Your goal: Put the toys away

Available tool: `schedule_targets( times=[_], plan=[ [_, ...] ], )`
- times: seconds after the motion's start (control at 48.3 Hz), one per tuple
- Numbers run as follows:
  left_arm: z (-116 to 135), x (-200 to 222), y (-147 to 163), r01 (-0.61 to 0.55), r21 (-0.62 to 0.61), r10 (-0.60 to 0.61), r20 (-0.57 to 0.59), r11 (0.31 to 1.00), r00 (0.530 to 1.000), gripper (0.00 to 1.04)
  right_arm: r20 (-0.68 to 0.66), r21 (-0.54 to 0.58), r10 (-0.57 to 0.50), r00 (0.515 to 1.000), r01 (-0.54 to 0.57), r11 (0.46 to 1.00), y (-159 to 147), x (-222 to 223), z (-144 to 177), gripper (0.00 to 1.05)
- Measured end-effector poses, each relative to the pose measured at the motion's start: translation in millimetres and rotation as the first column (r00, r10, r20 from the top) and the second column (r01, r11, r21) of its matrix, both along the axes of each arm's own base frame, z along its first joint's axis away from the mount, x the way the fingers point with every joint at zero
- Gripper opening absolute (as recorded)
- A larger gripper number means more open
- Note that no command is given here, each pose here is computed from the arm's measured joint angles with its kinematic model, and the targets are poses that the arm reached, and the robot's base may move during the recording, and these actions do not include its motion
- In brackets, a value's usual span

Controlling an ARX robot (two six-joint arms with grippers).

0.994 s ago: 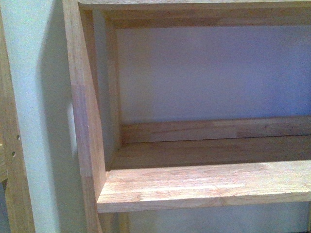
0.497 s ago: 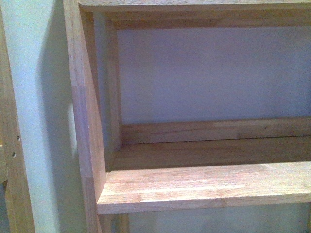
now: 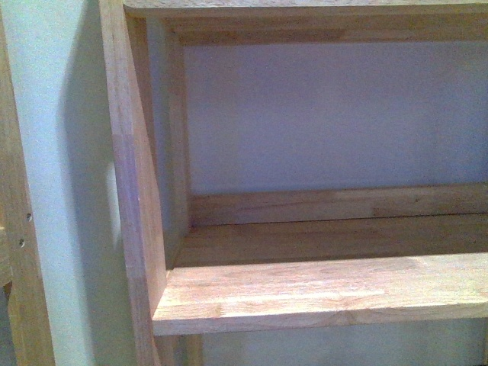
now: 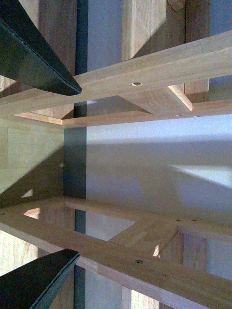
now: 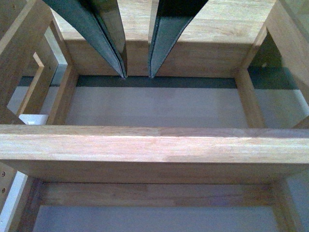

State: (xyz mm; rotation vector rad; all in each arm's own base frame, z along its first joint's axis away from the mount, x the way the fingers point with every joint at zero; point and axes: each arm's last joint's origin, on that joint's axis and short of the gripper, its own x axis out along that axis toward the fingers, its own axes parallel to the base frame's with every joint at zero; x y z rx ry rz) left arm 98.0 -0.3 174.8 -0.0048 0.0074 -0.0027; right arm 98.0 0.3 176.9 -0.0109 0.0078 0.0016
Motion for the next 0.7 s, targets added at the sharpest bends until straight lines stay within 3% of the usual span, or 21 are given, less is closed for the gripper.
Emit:
schedule_targets(
  times=[0.476, 0.704],
  plan=[
    [0.1, 0.0, 0.0, 0.000, 0.000, 0.000, 0.000, 1.000, 1.000, 0.99, 0.010, 0.000, 0.000, 1.000, 0.000, 1.000, 0.0, -0.7, -9.7, 0.19],
    [0.0, 0.0, 0.0, 0.000, 0.000, 0.000, 0.000, 1.000, 1.000, 0.99, 0.010, 0.000, 0.000, 1.000, 0.000, 1.000, 0.0, -0.7, -9.7, 0.61]
  ],
)
